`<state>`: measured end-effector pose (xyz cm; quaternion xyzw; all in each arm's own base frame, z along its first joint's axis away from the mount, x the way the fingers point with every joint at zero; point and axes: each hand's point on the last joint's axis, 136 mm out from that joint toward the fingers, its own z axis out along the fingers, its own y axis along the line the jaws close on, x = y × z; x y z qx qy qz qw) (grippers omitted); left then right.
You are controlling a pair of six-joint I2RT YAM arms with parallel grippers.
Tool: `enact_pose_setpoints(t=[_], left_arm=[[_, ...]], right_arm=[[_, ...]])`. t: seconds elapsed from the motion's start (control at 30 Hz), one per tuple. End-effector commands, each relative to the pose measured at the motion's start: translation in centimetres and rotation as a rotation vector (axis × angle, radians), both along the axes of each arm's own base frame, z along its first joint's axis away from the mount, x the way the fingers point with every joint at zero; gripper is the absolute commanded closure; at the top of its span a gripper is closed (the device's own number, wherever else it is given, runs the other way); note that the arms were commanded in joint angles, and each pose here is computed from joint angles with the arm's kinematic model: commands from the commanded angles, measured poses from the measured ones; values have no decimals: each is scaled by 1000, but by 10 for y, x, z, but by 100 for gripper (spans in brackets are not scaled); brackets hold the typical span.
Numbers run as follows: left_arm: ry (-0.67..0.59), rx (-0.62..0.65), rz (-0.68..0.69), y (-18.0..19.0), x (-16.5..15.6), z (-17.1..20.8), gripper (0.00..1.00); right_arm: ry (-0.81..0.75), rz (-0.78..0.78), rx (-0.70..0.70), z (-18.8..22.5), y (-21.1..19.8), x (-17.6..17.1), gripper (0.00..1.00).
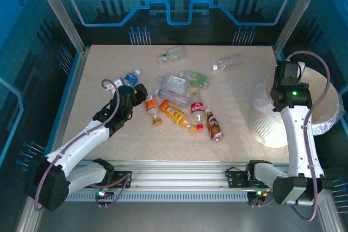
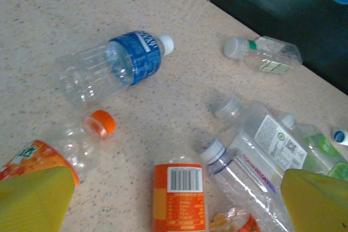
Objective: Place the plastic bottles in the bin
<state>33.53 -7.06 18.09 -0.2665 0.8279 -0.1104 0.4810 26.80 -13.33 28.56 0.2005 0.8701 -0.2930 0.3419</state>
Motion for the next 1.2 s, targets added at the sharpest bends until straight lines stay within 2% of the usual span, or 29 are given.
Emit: enact_pose_setpoints(t=[0.0, 0.4, 0.6, 0.7, 0.9, 1.17], left_arm=[[60, 54, 78, 23, -18, -10, 1], [117, 179, 148, 61, -31, -19, 1], [158, 220, 130, 76, -26, -29, 1], [184, 204, 111, 81, -22, -35, 1], [220, 168, 137, 91, -15, -46, 1], [251, 89, 148, 92, -13, -58, 1]], right_arm=[[-3, -25, 108, -21, -3, -4, 68], [125, -89, 207, -74, -13, -10, 62], [176, -115, 219, -92, -18, -11, 47], [168, -124, 226, -92, -18, -11, 37], [110, -109, 242, -80, -13, -9, 23], [-15, -44, 243, -49, -1, -15, 12]])
